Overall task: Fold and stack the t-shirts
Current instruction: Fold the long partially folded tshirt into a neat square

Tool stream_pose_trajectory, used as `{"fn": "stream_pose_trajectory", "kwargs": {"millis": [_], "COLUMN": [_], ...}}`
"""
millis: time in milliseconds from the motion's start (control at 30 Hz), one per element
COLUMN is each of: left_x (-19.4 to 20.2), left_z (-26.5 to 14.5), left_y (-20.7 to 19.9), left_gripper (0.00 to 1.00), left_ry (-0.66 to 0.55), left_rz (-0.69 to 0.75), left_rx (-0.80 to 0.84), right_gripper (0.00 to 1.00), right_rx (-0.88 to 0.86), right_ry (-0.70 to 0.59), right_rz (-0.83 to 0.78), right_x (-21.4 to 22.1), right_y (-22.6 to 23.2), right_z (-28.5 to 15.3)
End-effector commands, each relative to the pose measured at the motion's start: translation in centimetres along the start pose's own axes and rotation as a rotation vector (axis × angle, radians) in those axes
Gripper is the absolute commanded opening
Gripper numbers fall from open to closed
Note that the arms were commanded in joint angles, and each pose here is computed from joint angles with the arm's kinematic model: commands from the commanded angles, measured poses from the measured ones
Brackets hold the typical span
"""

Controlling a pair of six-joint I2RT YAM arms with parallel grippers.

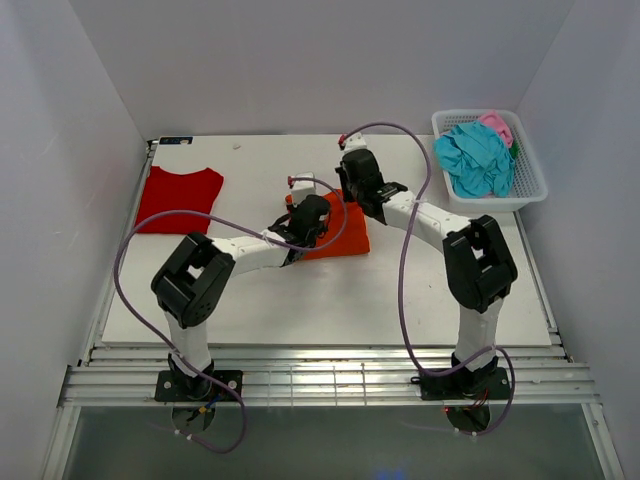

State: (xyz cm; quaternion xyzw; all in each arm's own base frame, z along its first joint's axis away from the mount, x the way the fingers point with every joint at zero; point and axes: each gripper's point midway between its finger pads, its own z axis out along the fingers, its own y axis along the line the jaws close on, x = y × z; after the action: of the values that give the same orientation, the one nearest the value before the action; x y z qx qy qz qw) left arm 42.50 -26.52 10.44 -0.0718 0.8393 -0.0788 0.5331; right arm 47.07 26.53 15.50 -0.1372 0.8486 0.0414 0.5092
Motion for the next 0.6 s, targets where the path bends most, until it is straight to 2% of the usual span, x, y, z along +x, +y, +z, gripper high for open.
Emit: {"fn": "stream_pose_trajectory", "kwargs": {"millis": [0,267,567], "left_x": [2.6,4.8,7.4], "left_z": [0.0,0.6,0.8], "left_y": [-0.9,-0.7,0.5], "left_gripper": [0.0,0.0,0.0], "left_ry": [0.075,0.107,0.156], "left_rz": [-0.046,-0.03,-0.037], "left_rx": [0.047,0.029,0.004], "right_gripper": [0.08,0.08,0.08], "right_rx": [-0.147,-0.213,-0.201], "right_ry": [0.056,0.096,0.13], "right_rz": [0.028,0.045,0.056], "right_x": [2.2,3.7,5.3], "right_y": [3.0,4.8,4.8], "right_z": [1.1,3.0,5.7]}}
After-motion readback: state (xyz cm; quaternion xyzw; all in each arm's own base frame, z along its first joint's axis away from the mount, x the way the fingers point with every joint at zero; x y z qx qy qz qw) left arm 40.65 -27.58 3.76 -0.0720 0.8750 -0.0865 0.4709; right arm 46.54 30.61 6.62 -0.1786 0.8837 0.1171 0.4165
